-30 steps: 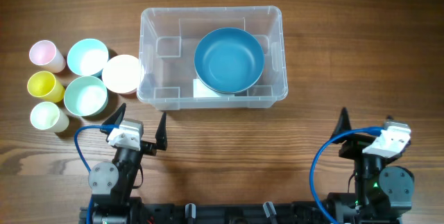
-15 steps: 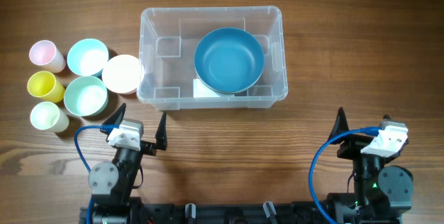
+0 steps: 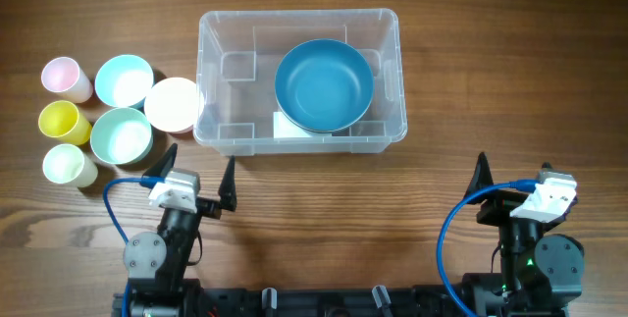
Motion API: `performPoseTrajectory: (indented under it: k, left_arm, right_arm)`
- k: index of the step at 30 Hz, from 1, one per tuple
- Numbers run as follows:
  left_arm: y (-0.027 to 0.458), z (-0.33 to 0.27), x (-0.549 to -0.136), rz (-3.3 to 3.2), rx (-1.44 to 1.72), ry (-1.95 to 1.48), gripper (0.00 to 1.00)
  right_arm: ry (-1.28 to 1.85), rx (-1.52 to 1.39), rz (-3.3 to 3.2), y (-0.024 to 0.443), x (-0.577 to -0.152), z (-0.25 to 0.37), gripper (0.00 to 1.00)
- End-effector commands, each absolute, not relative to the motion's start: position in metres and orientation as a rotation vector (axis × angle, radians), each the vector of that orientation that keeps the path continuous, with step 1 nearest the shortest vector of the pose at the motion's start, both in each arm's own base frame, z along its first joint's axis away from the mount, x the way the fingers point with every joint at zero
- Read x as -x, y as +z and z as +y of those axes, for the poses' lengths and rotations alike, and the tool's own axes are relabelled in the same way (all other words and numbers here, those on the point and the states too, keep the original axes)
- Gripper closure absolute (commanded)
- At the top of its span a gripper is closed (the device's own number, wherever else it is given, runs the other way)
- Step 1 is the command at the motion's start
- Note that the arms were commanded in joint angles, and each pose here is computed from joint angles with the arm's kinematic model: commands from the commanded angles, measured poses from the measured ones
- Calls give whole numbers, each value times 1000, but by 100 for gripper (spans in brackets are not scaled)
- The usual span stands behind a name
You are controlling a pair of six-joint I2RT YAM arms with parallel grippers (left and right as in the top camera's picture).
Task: Pack container
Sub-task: 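Reach the left gripper to the pink bowl and grasp its rim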
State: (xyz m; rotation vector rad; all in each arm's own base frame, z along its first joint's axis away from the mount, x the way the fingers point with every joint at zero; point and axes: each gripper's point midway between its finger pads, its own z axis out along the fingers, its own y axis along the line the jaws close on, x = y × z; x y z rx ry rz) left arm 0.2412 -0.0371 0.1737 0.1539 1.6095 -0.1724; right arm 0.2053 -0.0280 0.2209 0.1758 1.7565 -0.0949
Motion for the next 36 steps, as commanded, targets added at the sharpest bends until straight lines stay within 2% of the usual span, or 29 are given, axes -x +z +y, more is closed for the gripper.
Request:
performPoseTrajectory:
  k: [1,4,7,10,15,18,22,25,28,36]
  left_arm:
    - [226,-9,-232,1595,102,-170,0]
    - [260,6,-231,1687,182,-99,0]
    - [297,9,-250,1823,202,-72,0]
    - [337,-19,-271,2023,115,-209,0]
    - [356,-43,-281,2128,43,-355,0]
    - [348,-37,-285,2155,98,-334,0]
    - [314,22,-280,2154,817,-182,0]
    - [290,40,-276,2096,1176,-130,0]
    - [271,40,-284,2115,1266,-117,0]
    - [193,46,-290,2004,1795,-61,0]
  right_arm:
    - [-108,-170,1750,224,-204,-29,0]
    - [-108,-170,1750,224,-204,-29,0]
    - [-108,-170,1751,224,-205,-29,0]
    - [-108,-170,1750,224,-204,-29,0]
    - [-108,-171,1750,224,-204,-29,0]
    - [-108,-171,1750,224,-204,-29,0]
    - [-108,-171,1750,224,-205,-29,0]
    - [-108,-170,1750,224,-204,-29,0]
    - [-108,-170,1751,224,-204,-29,0]
    - [-108,-171,1751,224,-204,-29,0]
